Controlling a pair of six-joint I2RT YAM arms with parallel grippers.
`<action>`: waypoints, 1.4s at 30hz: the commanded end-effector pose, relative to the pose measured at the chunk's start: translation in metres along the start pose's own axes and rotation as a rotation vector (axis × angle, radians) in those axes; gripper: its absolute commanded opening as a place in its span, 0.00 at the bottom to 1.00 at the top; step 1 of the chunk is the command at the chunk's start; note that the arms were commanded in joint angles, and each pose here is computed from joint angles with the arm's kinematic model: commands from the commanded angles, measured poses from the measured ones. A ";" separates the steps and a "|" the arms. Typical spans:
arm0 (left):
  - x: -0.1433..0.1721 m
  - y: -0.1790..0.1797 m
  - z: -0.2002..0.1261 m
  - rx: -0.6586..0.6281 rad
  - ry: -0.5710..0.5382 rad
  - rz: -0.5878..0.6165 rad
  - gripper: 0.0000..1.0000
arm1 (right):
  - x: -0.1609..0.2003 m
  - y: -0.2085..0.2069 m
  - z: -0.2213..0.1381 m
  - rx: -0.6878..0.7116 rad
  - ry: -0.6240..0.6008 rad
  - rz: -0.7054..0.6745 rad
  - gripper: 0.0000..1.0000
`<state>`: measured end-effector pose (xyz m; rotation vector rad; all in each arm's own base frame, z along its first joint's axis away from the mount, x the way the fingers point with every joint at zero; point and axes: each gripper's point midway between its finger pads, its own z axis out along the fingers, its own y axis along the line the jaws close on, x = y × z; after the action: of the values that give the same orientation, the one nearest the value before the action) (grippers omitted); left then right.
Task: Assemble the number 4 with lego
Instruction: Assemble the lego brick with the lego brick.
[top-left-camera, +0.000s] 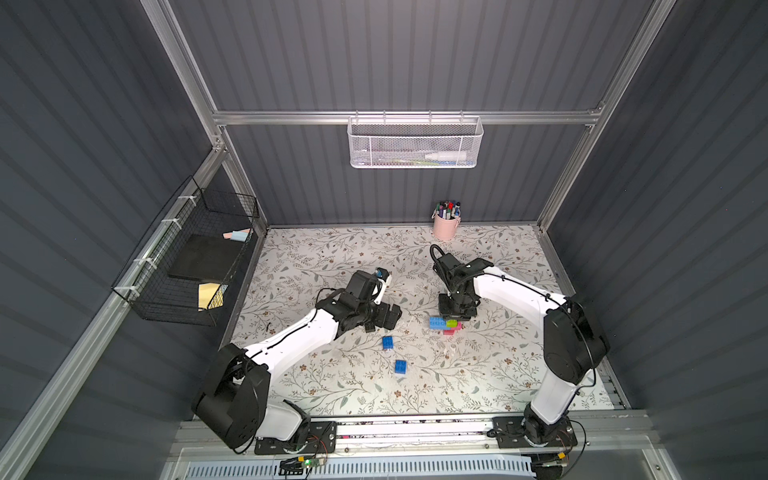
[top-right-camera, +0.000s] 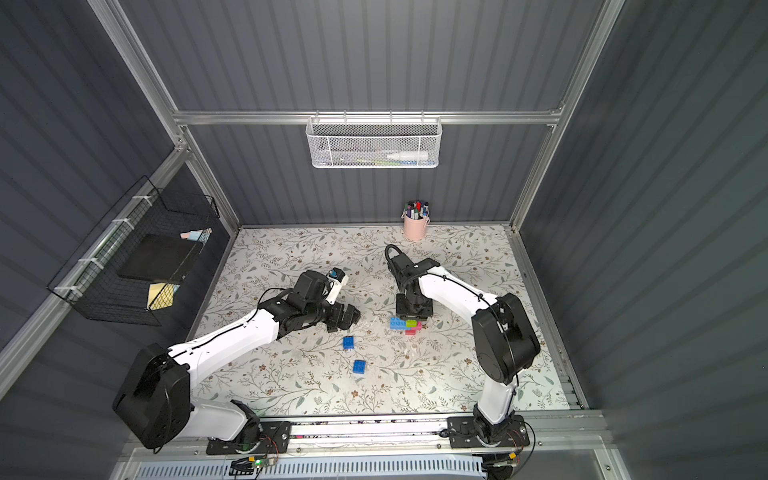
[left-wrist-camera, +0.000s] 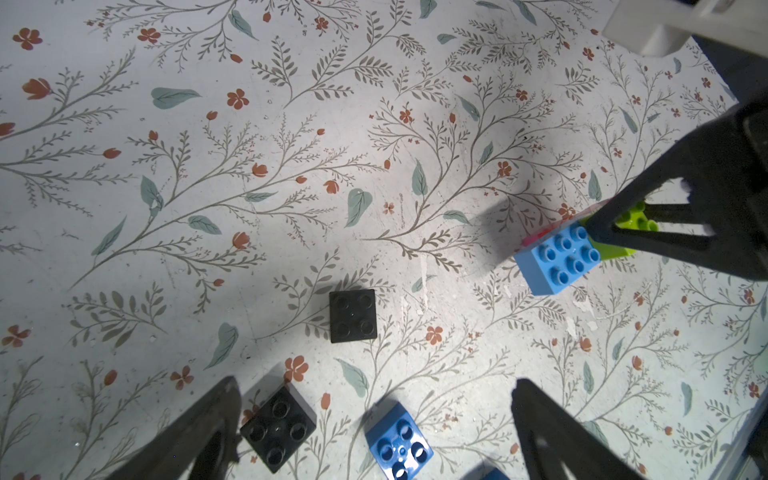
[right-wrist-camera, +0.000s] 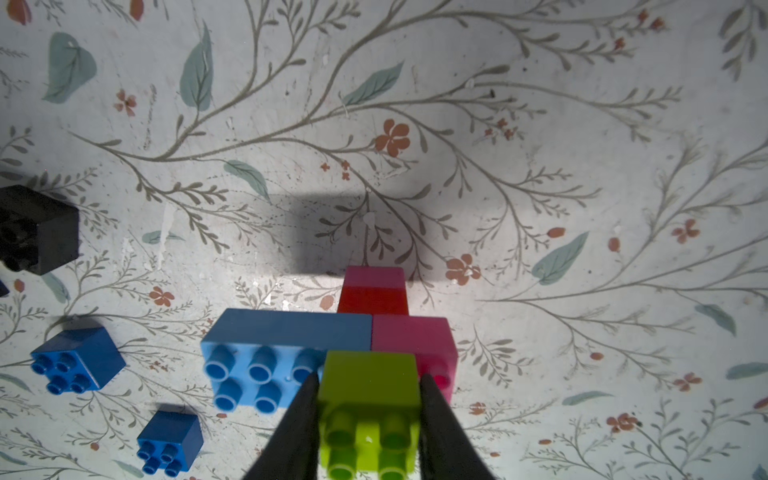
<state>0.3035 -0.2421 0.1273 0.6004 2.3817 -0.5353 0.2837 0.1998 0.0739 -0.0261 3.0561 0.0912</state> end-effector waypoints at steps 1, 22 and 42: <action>0.004 0.004 0.002 -0.008 0.012 0.015 0.98 | 0.025 -0.012 0.041 0.053 0.119 0.019 0.30; 0.005 0.004 0.003 -0.013 0.023 0.022 0.99 | 0.023 -0.005 0.039 0.017 0.121 -0.094 0.35; -0.001 0.005 -0.002 -0.023 0.002 0.026 0.99 | 0.000 0.004 0.005 -0.013 0.017 -0.072 0.50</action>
<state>0.3042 -0.2410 0.1260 0.6139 2.3792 -0.5189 0.2855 0.2048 0.0771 -0.1576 3.0389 0.1254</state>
